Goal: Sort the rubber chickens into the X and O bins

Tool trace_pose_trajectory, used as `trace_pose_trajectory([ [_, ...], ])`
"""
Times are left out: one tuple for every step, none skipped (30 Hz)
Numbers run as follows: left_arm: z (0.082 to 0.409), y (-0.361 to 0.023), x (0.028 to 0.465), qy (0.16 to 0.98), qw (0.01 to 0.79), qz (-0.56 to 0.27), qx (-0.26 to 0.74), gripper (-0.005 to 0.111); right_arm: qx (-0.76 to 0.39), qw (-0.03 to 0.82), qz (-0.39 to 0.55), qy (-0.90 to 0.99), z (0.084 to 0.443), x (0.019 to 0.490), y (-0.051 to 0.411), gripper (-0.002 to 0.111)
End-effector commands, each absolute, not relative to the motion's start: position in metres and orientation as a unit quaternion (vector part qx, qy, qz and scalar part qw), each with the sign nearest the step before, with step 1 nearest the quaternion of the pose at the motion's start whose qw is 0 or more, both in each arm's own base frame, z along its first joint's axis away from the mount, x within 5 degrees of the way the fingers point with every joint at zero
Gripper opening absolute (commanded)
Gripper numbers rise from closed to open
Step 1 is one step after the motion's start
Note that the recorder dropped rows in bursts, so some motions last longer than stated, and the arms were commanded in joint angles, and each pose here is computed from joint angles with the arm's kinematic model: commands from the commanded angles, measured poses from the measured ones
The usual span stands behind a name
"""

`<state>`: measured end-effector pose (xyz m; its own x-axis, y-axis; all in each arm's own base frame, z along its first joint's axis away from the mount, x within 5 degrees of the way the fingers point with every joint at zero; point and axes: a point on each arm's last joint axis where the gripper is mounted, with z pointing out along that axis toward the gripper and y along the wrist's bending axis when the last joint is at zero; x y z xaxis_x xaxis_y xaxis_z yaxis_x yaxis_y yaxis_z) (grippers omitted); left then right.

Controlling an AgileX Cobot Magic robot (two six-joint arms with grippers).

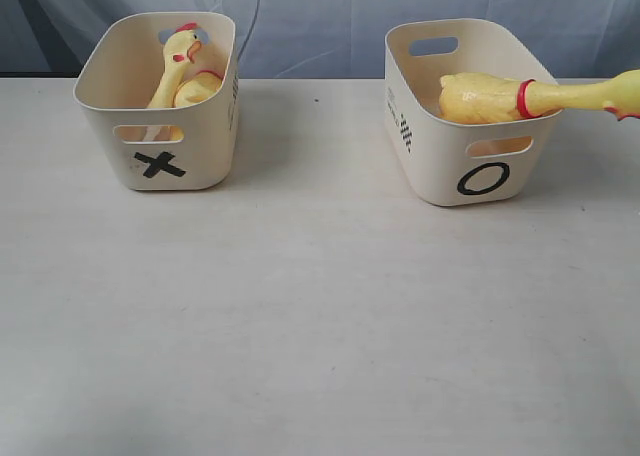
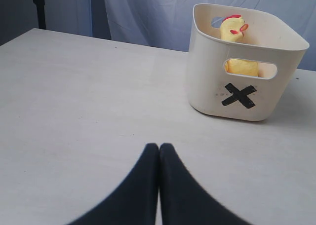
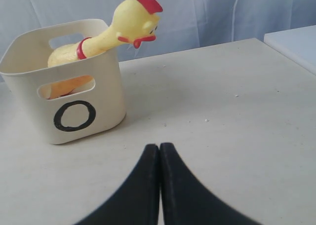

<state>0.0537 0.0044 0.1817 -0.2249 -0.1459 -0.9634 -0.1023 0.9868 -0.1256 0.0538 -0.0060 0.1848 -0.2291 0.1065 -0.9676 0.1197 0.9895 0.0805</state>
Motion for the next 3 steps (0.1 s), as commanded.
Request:
trace_pose_trajectory([
  [0.1848,0.0043,0.0540,0.779,0.622,-0.018,-0.078,0.000,0.070,0.621,-0.005,0.781,0.1845,0.0538,-0.0058,0.000],
  [0.1848,0.0043,0.0540,0.779,0.622,-0.018,-0.078,0.000,0.070,0.621,-0.005,0.781,0.1845,0.0538,-0.0058,0.000],
  [0.1848,0.0043,0.0540,0.779,0.622,-0.018,-0.078,0.000,0.070,0.621,-0.005,0.781,0.1845,0.0538,-0.0058,0.000],
])
